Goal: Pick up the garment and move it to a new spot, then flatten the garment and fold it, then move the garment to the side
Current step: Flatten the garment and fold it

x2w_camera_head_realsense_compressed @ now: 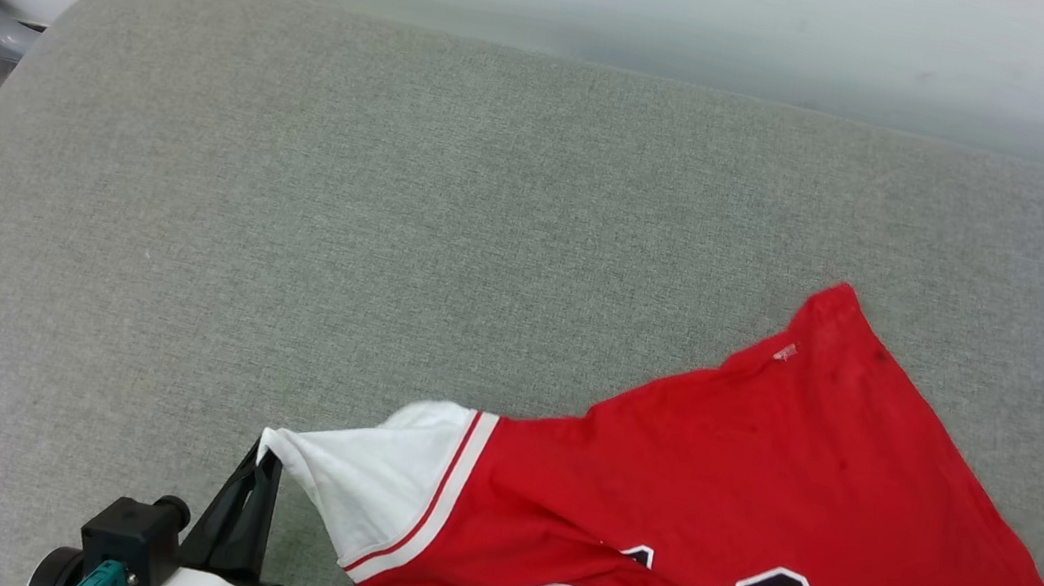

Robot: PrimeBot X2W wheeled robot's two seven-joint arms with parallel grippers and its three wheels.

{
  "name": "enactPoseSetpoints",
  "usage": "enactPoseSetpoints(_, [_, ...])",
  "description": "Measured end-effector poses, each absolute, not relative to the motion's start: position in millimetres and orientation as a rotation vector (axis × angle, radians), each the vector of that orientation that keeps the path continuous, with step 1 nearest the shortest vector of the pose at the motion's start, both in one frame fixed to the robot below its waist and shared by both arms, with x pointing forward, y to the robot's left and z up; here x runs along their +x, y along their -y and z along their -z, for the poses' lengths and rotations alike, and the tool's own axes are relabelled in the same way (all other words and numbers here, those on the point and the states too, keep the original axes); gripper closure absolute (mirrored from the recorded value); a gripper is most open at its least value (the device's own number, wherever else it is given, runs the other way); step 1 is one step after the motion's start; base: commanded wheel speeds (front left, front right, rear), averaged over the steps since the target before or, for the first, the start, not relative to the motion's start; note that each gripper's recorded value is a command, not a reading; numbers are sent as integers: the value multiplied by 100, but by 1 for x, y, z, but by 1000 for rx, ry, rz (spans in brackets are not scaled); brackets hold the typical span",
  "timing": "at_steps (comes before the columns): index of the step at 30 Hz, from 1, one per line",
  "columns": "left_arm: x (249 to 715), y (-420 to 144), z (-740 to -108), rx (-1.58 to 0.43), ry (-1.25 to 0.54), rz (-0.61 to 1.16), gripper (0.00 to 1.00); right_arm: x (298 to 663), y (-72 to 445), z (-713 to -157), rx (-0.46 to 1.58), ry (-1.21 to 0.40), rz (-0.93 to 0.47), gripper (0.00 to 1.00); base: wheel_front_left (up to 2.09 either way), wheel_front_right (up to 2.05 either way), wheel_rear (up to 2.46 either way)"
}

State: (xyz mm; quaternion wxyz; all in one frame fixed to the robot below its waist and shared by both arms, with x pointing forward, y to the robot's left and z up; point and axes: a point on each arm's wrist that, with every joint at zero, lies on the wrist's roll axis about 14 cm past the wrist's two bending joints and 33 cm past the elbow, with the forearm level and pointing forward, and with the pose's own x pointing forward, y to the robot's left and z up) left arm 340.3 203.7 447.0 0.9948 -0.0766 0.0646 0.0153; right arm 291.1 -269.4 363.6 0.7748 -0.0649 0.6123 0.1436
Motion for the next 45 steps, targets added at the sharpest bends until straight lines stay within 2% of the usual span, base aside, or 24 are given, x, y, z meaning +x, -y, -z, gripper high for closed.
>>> enactPoseSetpoints(3, [341,-204,-446,-151,-132,-29,100,274,268,-356,-111,-1361,-303,100,0,0,0])
enactPoseSetpoints(6, [342,-204,-446,-148,-132,-26,100,274,264,-356,-74,-1332,-289,100,0,0,0])
enactPoseSetpoints(7, [343,-203,-446,-148,-132,-25,100,278,264,-358,-64,-1309,-281,92,0,0,0])
enactPoseSetpoints(8, [343,-203,-446,-147,-132,-23,100,281,263,-360,-55,-1286,-274,31,0,0,0])
enactPoseSetpoints(9, [343,-203,-447,-146,-131,-22,100,286,262,-362,-40,-1257,-265,0,0,0,0])
enactPoseSetpoints(18, [342,-203,-449,-141,-126,-20,100,393,245,-451,-34,-784,-273,0,0,0,0])
enactPoseSetpoints(24, [349,-201,-449,-139,-124,-15,100,440,207,-496,-103,-638,-380,0,0,0,0])
enactPoseSetpoints(29, [355,-199,-446,-139,-129,-11,100,471,163,-504,-187,-637,-493,0,0,0,0])
enactPoseSetpoints(33, [359,-200,-445,-137,-130,-18,100,489,140,-491,-266,-717,-549,0,0,0,0])
enactPoseSetpoints(45, [368,-201,-434,-142,-158,-42,100,527,121,-426,-437,-978,-567,0,0,0,0])
